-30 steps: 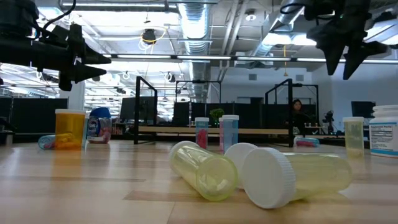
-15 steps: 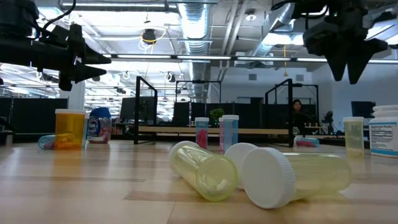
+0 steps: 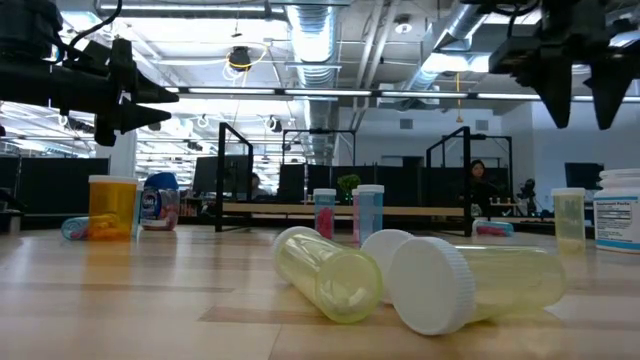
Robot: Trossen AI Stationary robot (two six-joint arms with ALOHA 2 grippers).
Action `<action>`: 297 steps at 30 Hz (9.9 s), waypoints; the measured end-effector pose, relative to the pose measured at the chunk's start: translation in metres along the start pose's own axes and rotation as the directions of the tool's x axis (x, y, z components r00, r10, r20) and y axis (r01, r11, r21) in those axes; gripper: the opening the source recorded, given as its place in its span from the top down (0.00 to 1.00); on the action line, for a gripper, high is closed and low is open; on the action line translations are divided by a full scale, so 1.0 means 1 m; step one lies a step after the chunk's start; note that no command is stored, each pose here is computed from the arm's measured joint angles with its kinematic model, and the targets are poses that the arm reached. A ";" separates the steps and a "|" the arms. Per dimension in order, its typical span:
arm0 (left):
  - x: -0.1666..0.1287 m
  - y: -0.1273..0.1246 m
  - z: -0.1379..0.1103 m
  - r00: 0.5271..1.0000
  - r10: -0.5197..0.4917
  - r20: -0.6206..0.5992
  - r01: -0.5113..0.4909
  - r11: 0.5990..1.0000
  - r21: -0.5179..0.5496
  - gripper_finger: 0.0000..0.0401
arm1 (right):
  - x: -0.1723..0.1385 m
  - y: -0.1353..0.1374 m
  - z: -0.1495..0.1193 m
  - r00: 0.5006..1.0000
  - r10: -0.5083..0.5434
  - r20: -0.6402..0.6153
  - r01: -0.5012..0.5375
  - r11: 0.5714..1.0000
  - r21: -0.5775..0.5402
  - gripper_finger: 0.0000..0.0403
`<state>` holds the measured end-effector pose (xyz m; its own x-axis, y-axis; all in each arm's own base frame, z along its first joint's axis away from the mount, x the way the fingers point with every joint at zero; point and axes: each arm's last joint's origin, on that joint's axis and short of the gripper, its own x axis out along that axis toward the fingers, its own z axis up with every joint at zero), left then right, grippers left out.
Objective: Pick and place medicine bottles onto shelf by color
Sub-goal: Put the white pill bottle on the shelf, then put the yellow pill bottle on the shelf
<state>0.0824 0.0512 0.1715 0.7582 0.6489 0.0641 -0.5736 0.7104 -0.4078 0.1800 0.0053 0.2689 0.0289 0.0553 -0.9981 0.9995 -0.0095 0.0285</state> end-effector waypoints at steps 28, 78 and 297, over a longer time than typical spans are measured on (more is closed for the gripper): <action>0.000 0.000 0.000 1.000 0.000 0.000 0.000 1.000 0.000 0.51 | 0.055 -0.013 -0.015 0.996 -0.071 0.046 0.071 0.997 -0.016 0.01; 0.000 0.000 0.000 1.000 0.000 -0.001 0.000 1.000 0.000 0.51 | 0.070 -0.006 -0.019 0.996 0.068 0.059 -0.069 0.997 0.017 0.56; 0.000 0.000 0.000 1.000 0.000 0.000 0.000 1.000 0.000 0.51 | 0.091 0.055 -0.031 0.998 -0.008 0.057 0.040 0.800 -0.598 0.51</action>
<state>0.0824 0.0512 0.1714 0.7581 0.6491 0.0635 -0.5740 0.7103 -0.4075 0.2382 0.0410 0.1816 0.0209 -0.0017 -0.9998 0.8060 0.5917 0.0158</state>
